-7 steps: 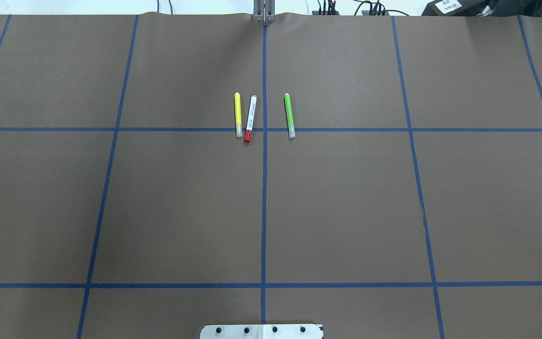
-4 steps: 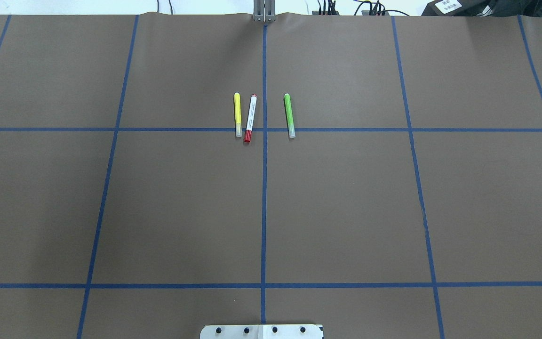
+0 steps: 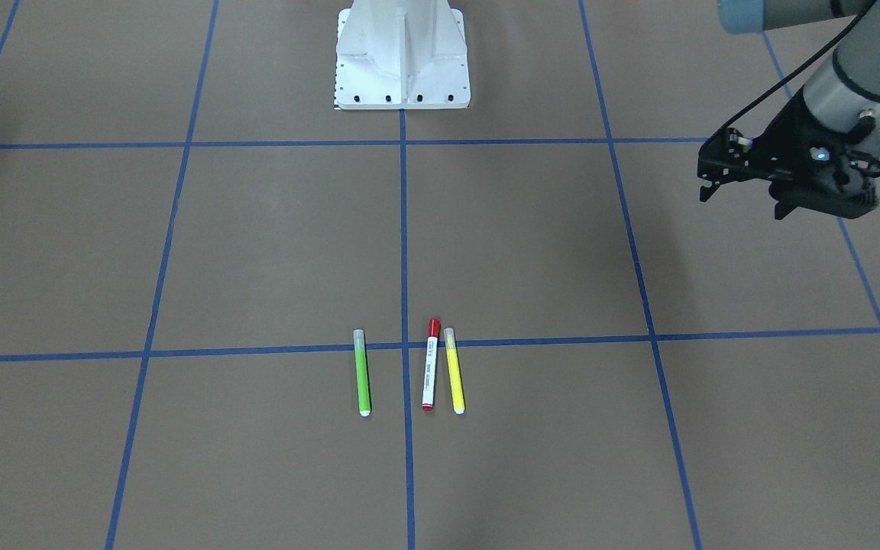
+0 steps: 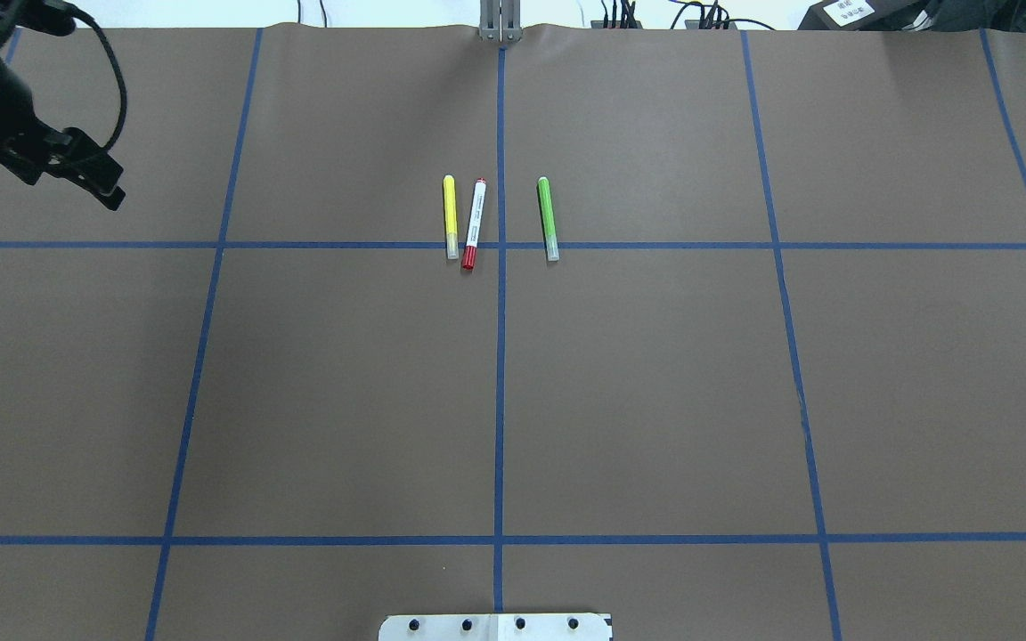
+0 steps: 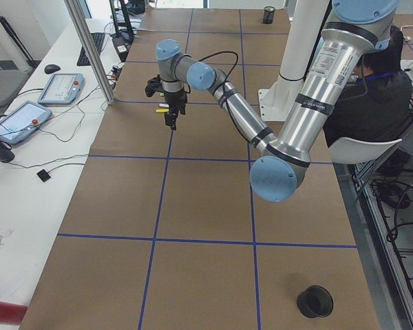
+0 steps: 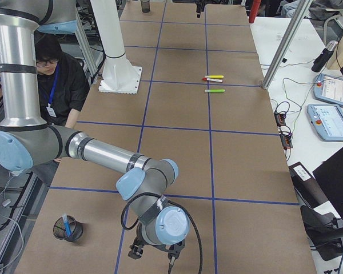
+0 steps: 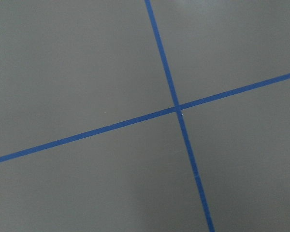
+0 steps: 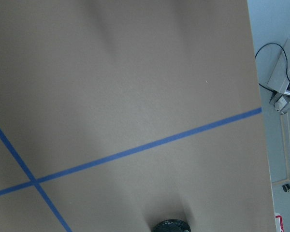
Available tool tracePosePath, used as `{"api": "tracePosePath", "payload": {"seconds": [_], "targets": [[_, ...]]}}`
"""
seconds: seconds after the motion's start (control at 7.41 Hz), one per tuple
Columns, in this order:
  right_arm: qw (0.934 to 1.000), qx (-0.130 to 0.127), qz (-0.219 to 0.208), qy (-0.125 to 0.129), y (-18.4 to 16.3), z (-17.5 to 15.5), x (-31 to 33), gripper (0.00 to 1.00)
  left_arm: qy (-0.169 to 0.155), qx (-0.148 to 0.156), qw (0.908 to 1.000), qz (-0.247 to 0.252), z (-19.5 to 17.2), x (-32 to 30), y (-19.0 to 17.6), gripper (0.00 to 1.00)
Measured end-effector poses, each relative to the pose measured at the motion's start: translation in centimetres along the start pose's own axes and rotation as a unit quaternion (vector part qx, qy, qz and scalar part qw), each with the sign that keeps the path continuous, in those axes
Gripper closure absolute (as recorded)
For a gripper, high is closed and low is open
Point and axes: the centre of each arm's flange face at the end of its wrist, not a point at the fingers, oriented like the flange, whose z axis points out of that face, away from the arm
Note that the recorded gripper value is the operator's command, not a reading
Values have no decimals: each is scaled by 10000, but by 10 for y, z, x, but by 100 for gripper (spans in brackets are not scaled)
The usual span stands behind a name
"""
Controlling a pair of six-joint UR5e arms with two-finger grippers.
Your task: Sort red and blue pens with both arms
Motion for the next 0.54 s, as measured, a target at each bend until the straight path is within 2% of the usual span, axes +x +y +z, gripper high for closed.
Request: {"api": "tracePosePath", "payload": {"seconds": [0.27, 0.54], "targets": [[9990, 330, -306, -26, -35, -8, -52, 0, 97, -176, 9998, 33, 23, 70, -29, 0], [9974, 543, -467, -25, -65, -30, -109, 0, 294, -93, 9995, -119, 46, 143, -42, 0]]}}
